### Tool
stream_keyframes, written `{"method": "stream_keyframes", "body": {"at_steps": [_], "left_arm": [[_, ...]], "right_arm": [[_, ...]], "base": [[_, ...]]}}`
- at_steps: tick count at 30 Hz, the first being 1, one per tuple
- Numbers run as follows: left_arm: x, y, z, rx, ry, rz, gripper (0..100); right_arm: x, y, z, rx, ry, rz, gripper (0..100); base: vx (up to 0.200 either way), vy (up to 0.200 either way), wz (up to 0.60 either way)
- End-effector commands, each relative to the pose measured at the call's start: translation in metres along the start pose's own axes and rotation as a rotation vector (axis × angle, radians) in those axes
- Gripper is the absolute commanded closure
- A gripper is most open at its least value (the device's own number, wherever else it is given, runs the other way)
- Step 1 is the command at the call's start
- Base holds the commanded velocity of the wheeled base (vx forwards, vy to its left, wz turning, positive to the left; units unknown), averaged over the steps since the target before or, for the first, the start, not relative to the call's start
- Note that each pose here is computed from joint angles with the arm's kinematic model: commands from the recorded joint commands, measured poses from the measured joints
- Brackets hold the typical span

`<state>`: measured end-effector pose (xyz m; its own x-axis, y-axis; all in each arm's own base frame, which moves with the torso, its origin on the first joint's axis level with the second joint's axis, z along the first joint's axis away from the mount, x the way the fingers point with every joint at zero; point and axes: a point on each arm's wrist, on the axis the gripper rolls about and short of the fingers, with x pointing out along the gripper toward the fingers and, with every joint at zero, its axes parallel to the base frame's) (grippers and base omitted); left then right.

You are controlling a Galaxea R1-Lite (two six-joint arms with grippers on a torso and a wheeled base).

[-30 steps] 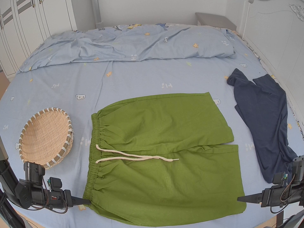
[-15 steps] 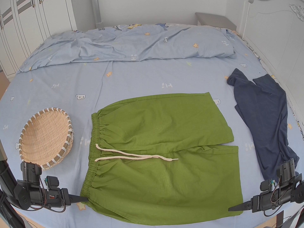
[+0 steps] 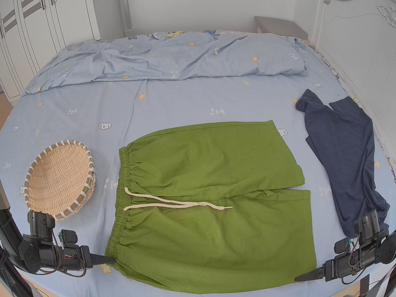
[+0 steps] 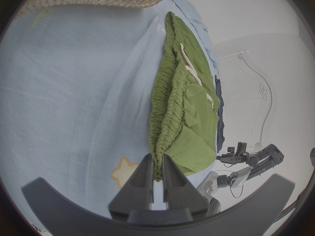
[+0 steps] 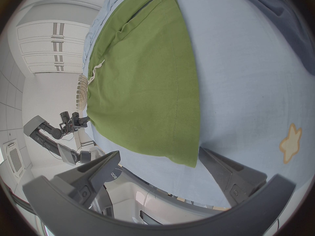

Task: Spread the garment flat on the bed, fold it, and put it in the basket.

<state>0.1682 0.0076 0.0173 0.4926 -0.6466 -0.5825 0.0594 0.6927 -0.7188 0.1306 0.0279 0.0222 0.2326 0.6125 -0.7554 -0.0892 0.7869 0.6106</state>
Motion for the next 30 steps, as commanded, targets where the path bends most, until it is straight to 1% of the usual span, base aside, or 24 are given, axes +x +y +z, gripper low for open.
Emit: {"method": "stream_keyframes", "body": {"at_steps": [1,9,10,23,30], "left_arm": [[-0.001,0.000,-0.005,-0.014,0.015,0.003,100],[-0.001,0.000,-0.005,-0.013,0.017,0.002,100],[-0.001,0.000,-0.005,-0.014,0.015,0.003,100],[-0.002,0.001,-0.005,-0.023,0.014,0.007,100],[-0.006,-0.001,-0.008,-0.044,0.019,0.016,100]], "right_arm": [[0.006,-0.003,0.003,0.015,0.033,-0.004,0],[0.007,-0.003,0.005,0.021,0.032,-0.004,0],[0.007,-0.003,0.006,0.023,0.027,-0.005,100],[0.005,-0.005,0.002,0.033,0.029,-0.010,100],[0.001,-0.003,-0.005,0.030,0.029,-0.011,100]], "base": [[0.000,0.000,0.00],[0.000,0.000,0.00],[0.000,0.000,0.00],[0.000,0.000,0.00],[0.000,0.000,0.00]]}}
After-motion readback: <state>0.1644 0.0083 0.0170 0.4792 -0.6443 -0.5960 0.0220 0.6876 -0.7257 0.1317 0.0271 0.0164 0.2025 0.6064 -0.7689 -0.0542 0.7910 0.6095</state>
